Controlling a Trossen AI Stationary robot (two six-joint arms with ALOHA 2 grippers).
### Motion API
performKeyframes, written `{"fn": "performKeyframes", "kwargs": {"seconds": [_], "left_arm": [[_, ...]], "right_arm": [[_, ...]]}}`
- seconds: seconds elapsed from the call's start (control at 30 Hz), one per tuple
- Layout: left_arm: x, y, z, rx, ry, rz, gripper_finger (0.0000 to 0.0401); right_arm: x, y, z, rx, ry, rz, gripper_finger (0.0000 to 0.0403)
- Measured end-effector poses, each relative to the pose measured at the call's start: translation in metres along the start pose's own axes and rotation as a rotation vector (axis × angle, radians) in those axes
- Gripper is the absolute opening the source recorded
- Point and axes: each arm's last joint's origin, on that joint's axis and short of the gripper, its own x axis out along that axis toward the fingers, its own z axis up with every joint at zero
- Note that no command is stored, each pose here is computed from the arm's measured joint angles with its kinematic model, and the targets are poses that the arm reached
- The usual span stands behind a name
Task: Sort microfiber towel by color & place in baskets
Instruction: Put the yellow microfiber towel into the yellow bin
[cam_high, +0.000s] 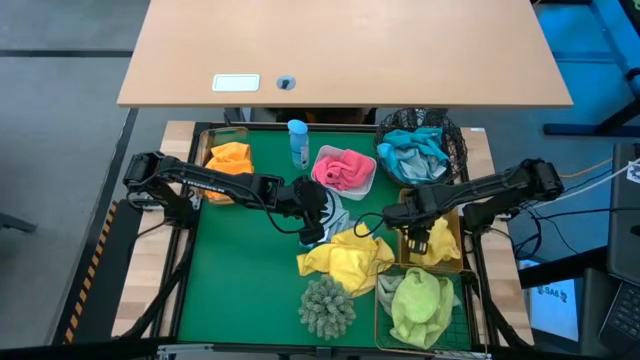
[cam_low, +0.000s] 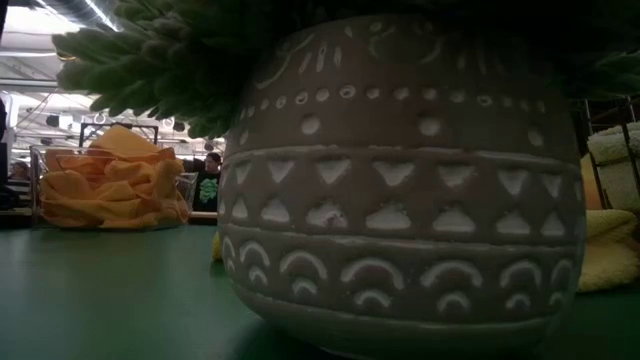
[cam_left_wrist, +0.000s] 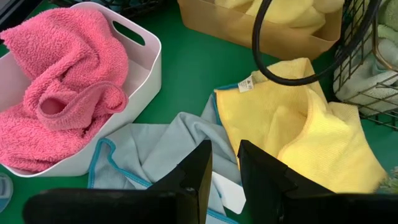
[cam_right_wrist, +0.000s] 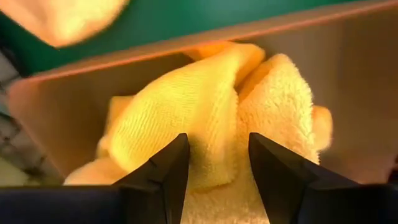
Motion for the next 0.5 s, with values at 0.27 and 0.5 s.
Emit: {"fn": "performKeyframes", "kwargs": {"seconds": [0.27,0.5], "left_arm": [[0.0,0.0,0.0,-0.001,0.0,0.0,0.0077],[0.0,0.001,-0.002,-0.041,0.021,0.008,0.0077]], "right_arm": [[0.029,-0.005,-0.005,0.002,0.019,-0.082,0.0168],[0.049,-0.008,-0.009,0.002,0.039,-0.09,0.0168]]}}
